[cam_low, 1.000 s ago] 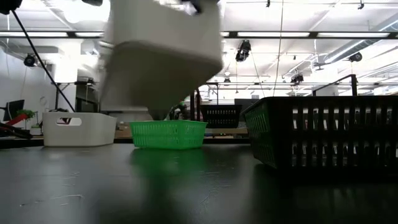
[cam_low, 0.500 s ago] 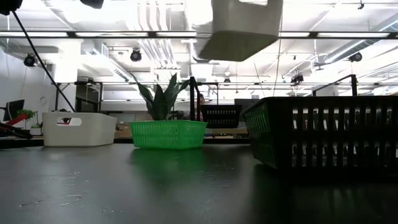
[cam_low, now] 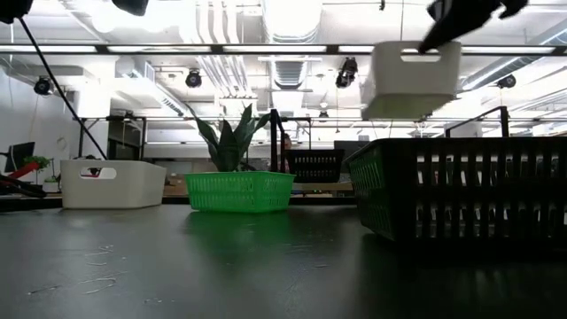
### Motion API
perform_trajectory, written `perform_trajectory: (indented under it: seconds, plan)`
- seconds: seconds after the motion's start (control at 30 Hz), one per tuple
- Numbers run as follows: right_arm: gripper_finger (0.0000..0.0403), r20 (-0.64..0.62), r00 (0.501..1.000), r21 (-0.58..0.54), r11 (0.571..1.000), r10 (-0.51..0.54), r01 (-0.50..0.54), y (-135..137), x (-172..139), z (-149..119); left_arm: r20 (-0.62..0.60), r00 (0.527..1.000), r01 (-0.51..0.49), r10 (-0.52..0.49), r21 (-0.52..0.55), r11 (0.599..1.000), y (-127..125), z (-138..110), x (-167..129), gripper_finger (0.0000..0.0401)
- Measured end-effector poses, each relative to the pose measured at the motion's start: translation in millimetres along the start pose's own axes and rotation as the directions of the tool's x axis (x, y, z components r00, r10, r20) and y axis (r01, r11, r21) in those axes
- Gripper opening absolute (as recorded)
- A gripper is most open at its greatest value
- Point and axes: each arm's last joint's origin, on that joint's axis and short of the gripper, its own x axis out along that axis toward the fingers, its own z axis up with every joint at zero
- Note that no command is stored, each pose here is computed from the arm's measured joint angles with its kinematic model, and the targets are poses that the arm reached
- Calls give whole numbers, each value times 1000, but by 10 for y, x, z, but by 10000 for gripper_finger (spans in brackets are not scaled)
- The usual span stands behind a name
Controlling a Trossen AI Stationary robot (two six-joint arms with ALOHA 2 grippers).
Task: Stack baskets on shelf by color
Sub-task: Put the bottom left white bin on the shelf
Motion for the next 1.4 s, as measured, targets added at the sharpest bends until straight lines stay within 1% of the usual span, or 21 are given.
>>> perform_trajectory:
  seconds: [0.13, 0.23, 0.4, 0.47, 0.67, 0.93, 1.07, 1.4]
  plan:
    - [8, 2, 999, 67, 997, -34, 33, -54, -71, -202, 1, 1000, 0, 0, -1, 1000, 1, 2, 0, 145]
    - [8, -11, 998, 130, 990, -54, 55, -81, -103, -306, 1, 1000, -1, 1, -1, 1000, 2, 2, 0, 145]
    - [8, -66, 996, 217, 973, -66, 79, -109, -174, -460, 3, 1000, -2, 2, 2, 1000, 3, 5, 1, 145]
    - [8, -96, 994, 234, 969, -60, 81, -107, -192, -503, 7, 1000, -3, 3, -2, 1000, 5, 16, 4, 145]
    - [8, -171, 984, 232, 970, -39, 79, -91, -244, -603, 1, 1000, -2, 2, 0, 1000, 2, -5, -2, 145]
    - [8, -220, 975, 196, 978, -27, 72, -76, -253, -666, 2, 1000, -2, 2, -1, 1000, 3, -2, -1, 145]
    - [8, -236, 971, 167, 984, -25, 66, -59, -220, -692, 3, 1000, -2, 2, -1, 1000, 3, 2, 0, 145]
    - [8, -287, 958, 150, 987, -14, 60, -6, -88, -750, 3, 1000, -2, 2, -2, 1000, -8, -11, 11, 145]
